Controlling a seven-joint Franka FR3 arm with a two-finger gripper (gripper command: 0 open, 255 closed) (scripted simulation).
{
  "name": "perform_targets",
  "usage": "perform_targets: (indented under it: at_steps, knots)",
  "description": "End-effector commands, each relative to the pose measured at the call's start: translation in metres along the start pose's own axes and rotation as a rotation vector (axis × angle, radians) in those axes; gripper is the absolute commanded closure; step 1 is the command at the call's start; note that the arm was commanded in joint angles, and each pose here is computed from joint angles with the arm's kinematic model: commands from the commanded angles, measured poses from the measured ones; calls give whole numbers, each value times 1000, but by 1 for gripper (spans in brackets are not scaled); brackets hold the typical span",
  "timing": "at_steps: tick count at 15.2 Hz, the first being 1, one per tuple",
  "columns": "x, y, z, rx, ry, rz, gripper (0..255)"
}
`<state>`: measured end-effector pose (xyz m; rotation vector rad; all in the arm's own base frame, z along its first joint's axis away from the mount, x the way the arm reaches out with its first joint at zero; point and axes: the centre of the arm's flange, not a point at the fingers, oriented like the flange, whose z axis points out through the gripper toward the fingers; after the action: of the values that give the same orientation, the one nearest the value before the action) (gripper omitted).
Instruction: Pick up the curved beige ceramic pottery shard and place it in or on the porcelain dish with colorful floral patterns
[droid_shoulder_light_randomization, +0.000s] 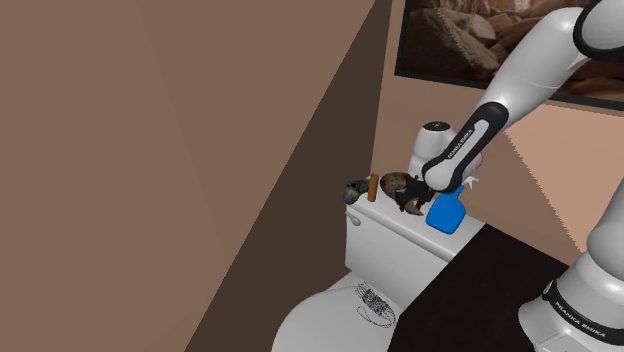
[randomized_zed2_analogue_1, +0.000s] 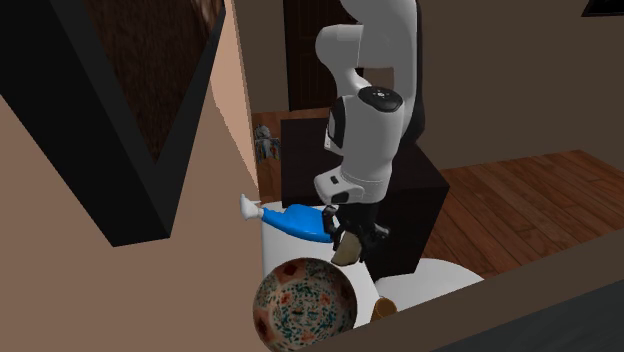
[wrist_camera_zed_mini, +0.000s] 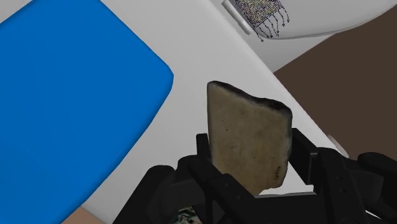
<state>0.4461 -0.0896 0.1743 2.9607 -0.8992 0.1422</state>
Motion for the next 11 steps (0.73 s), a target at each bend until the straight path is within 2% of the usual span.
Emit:
perform_targets:
  at_steps: [1,11]
  knots:
    - [1,0,-11,0,0,0,255]
    - [6,1,-64,0,0,0,255]
